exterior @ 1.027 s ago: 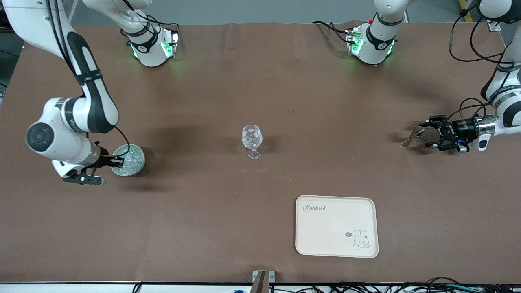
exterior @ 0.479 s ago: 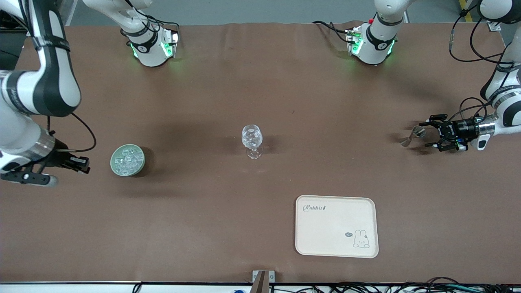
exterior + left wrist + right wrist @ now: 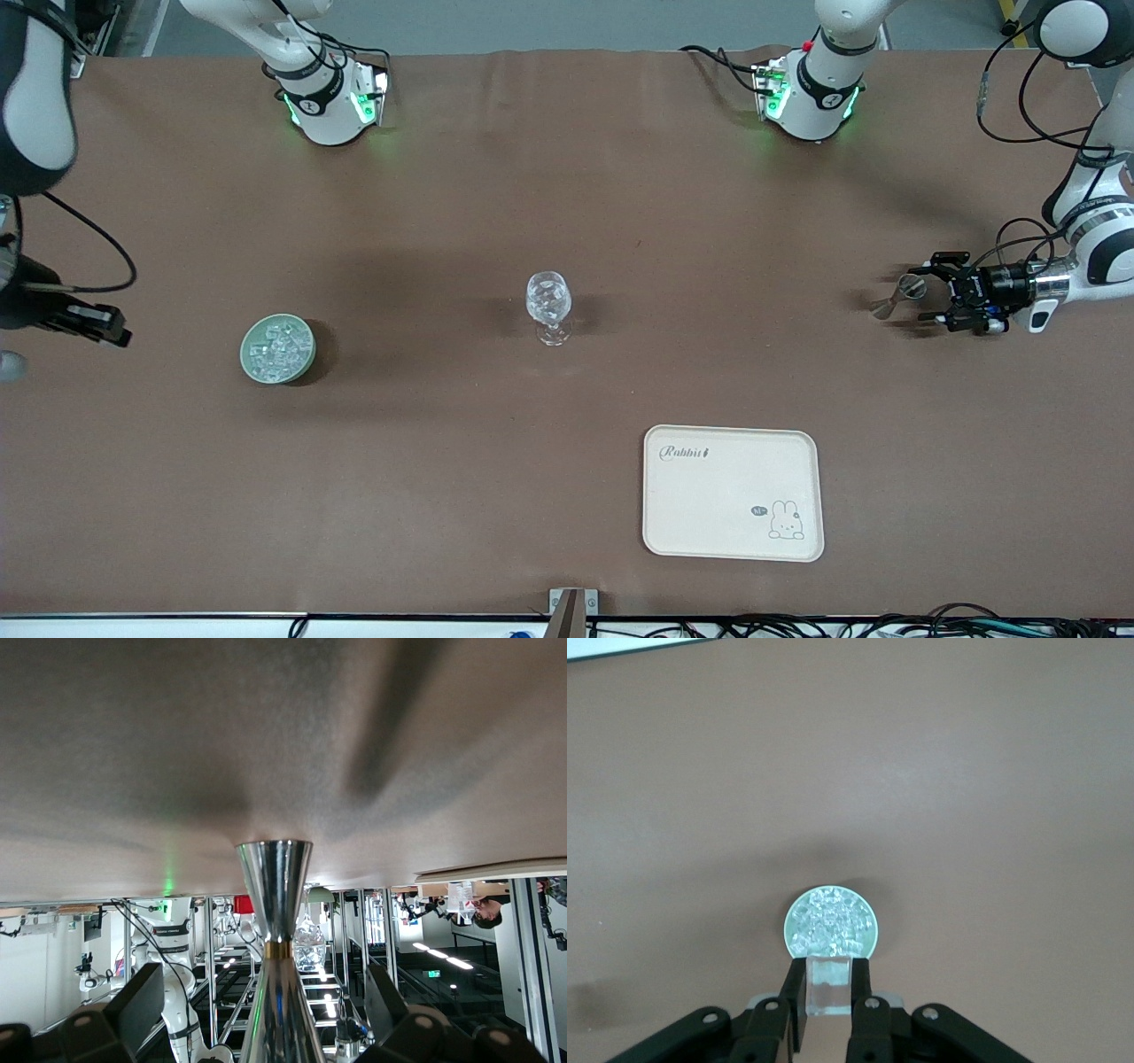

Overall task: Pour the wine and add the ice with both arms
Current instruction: 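Hold the ice cube aside while the left gripper lifts the jigger, then carry the jigger with the left gripper over the wine glass, then tilt the jigger with the left gripper to pour into the glass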

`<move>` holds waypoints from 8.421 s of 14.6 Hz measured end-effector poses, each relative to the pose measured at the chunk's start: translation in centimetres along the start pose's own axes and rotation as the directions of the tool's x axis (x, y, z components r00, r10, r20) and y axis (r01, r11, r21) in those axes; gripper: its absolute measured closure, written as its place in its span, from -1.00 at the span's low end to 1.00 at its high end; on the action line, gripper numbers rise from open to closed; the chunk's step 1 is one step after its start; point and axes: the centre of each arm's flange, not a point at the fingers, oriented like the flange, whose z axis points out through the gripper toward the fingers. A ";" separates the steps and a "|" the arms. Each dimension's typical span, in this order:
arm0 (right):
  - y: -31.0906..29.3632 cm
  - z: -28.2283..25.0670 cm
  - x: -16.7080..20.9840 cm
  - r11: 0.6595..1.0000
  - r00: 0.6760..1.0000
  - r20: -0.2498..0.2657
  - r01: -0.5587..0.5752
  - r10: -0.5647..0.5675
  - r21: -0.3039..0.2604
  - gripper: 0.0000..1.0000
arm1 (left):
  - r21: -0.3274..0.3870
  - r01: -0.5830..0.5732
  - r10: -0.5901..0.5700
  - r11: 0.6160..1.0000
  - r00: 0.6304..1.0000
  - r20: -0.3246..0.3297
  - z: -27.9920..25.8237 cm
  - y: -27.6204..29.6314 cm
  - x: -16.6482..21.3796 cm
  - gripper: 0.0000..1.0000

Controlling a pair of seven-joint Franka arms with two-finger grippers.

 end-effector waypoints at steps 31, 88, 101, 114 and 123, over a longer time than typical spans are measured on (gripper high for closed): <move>2.3 -10.3 -7.4 1.000 1.000 0.020 -0.018 0.018 0.018 0.54 | 0.048 -0.001 0.001 0.999 1.000 0.013 3.0 2.1 -0.6 -0.10; 2.3 -10.2 -7.5 1.000 0.999 0.033 -0.017 0.016 0.017 0.54 | 0.168 0.031 -0.003 0.985 0.987 -0.164 41.0 13.5 -35.1 0.55; 2.2 -10.2 -7.5 1.000 0.999 0.033 -0.016 0.015 0.017 0.54 | 0.212 0.025 0.040 0.977 0.954 -0.299 53.7 12.5 -36.2 0.55; 2.2 -10.2 -7.5 1.000 0.999 0.033 -0.015 0.015 0.018 0.54 | 0.323 -0.029 0.186 0.946 0.864 -0.468 57.5 14.4 -37.6 0.55; 2.2 -10.2 -7.5 1.000 0.999 0.033 -0.015 0.014 0.018 0.54 | 0.367 -0.061 0.268 0.928 0.793 -0.547 58.7 14.0 -39.5 0.55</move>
